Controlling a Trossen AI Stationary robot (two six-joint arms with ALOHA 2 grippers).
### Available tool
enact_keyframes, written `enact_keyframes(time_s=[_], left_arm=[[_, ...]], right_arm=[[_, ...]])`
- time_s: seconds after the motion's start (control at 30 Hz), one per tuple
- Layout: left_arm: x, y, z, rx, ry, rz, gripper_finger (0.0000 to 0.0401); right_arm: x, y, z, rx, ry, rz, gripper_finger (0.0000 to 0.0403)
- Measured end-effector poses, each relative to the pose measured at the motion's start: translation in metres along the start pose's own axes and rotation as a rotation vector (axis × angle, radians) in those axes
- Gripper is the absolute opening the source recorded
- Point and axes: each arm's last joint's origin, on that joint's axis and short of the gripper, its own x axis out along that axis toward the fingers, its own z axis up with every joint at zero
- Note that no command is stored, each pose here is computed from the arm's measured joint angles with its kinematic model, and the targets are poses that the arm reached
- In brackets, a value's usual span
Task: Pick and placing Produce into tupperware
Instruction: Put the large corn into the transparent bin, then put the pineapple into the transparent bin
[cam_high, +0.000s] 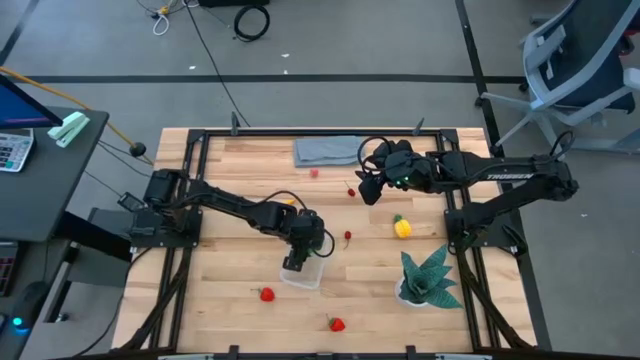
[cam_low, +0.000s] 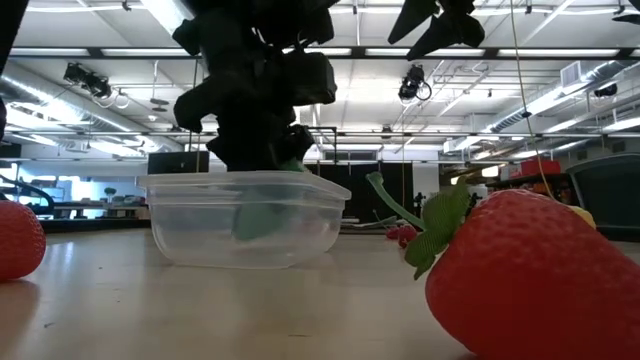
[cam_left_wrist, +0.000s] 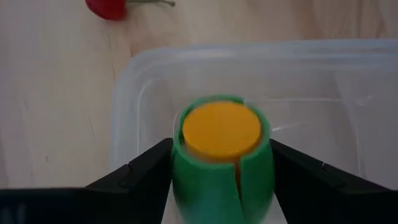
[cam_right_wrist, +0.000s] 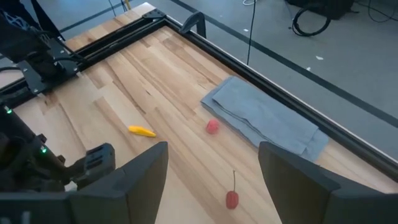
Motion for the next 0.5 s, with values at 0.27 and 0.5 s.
enact_keyframes(time_s=[0.27,0.5], left_arm=[[0.000,0.001,0.001,-0.001,-0.010,0.009,0.0278],[-0.033,0.008,0.036,0.058,-0.038,0.039,0.0281]], right_arm=[[0.000,0.000,0.000,0.002,0.000,0.000,0.0261],[-0.007,-0.002,-0.001,-0.151,0.031,0.062,0.0261]])
